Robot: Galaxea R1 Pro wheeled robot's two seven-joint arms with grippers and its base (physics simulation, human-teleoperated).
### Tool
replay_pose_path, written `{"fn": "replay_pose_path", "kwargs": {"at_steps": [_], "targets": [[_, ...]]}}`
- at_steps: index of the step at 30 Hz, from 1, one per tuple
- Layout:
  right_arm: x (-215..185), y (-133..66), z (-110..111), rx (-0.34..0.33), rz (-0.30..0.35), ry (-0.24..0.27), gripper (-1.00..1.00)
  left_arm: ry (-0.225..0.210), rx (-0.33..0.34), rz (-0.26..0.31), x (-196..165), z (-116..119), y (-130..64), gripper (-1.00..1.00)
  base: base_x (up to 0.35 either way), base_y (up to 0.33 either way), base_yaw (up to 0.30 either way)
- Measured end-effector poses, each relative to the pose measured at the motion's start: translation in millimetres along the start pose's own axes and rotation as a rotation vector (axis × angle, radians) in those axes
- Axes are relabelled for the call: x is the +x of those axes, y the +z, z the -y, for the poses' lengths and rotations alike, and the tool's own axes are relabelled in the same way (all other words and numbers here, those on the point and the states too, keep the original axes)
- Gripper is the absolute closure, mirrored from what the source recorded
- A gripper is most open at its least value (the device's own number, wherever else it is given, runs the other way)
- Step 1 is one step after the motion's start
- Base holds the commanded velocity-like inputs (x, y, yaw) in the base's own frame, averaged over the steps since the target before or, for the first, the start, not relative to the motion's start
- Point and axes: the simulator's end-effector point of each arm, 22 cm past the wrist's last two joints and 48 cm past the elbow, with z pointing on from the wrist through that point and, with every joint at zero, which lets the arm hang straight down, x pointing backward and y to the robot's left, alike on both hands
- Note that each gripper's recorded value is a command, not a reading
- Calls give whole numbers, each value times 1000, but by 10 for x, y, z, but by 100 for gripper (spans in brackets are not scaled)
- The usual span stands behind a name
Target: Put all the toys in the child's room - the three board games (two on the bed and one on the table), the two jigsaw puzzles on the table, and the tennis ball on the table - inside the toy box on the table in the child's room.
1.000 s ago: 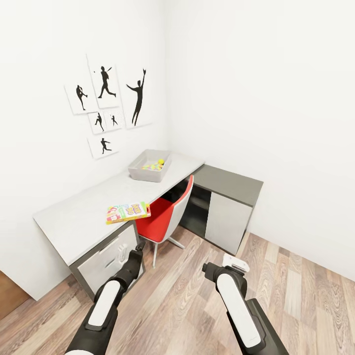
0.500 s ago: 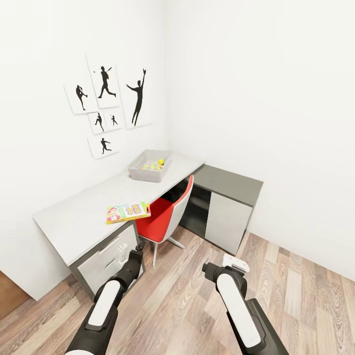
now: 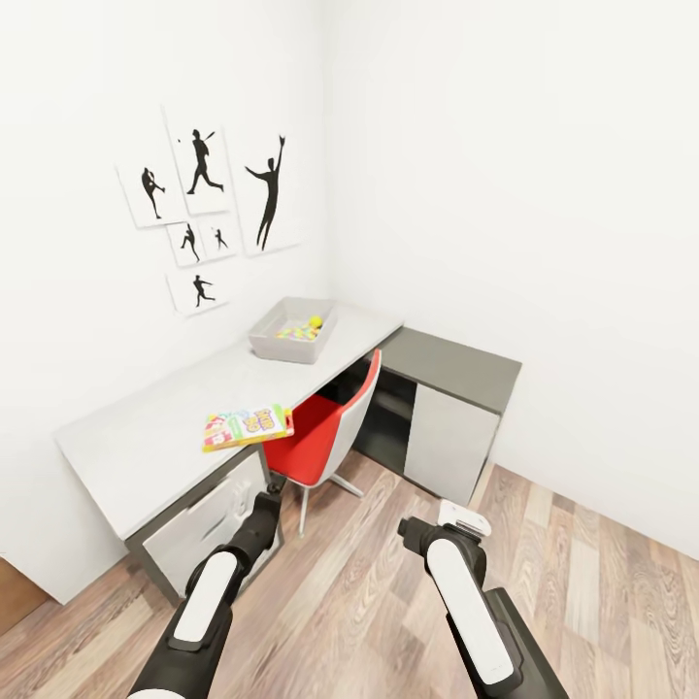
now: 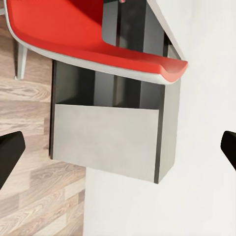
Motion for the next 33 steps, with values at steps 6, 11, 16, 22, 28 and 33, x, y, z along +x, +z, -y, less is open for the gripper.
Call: {"fn": "replay_pose_path", "kwargs": {"at_steps": [6, 11, 16, 22, 28, 33], "targets": [[0, -1, 1, 0, 0, 0, -100, -1, 0, 3, -8, 0, -1, -100, 277, -5, 0], [-1, 3, 1, 1, 0, 0, -100, -1, 0, 5, -15, -2, 2, -100, 127, -21, 0], [0, 3, -1, 0, 0, 0, -100, -1, 0, 6, -17, -3, 2, -100, 37, -4, 0], [0, 0, 0, 0, 0, 0, -100, -2, 1, 8, -22, -1, -1, -100, 154, -1, 0], [1, 3, -1, 0, -1, 0, -100, -4, 0, 9, -26, -5, 2, -100, 101, 0, 0], [1, 4, -2, 0, -1, 0, -100, -4, -1, 9, -28, -6, 2, -100, 19, 0, 0]]}}
